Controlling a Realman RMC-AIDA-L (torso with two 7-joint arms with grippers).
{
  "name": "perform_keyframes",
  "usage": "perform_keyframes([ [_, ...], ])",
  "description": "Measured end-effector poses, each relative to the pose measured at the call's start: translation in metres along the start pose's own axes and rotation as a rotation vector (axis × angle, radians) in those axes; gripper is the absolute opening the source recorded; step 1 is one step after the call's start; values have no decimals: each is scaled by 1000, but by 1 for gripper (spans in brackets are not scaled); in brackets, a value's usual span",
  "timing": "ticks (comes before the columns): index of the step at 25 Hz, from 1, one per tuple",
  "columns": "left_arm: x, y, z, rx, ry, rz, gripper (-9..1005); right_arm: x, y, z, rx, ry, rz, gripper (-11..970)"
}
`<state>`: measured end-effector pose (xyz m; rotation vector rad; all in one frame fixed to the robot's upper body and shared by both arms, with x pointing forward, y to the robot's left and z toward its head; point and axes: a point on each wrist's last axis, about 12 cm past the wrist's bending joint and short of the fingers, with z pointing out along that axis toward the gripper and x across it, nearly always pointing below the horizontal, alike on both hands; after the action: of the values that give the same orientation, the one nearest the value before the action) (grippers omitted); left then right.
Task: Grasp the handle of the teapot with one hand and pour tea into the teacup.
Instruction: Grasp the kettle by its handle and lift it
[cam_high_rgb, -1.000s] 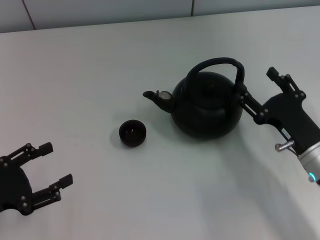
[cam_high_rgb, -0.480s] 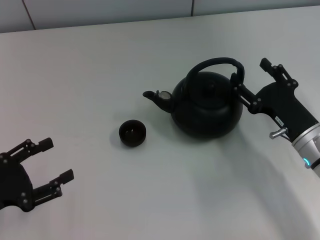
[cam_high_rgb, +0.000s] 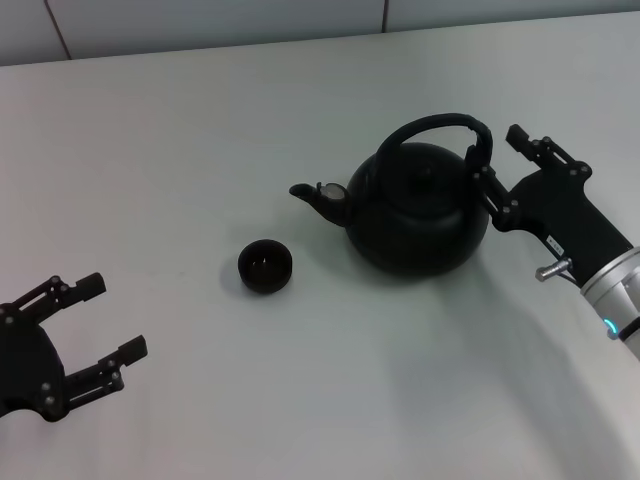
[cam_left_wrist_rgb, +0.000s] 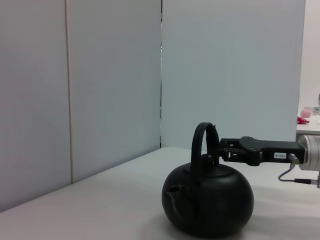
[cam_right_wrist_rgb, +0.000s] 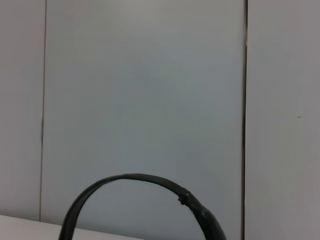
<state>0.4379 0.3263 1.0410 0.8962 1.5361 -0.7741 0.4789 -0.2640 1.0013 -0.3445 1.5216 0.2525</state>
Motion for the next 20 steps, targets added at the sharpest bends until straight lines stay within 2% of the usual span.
perform_keyframes([
  [6, 0, 0, 0, 0, -1, 0, 812, -1, 0, 1, 0, -3, 0, 447],
  [11, 0, 0, 1, -3, -5, 1, 812, -1, -1, 2, 4, -4, 8, 202],
  [20, -3, 1, 1, -12, -27, 4, 813, -3, -4, 5, 23, -16, 14, 96],
])
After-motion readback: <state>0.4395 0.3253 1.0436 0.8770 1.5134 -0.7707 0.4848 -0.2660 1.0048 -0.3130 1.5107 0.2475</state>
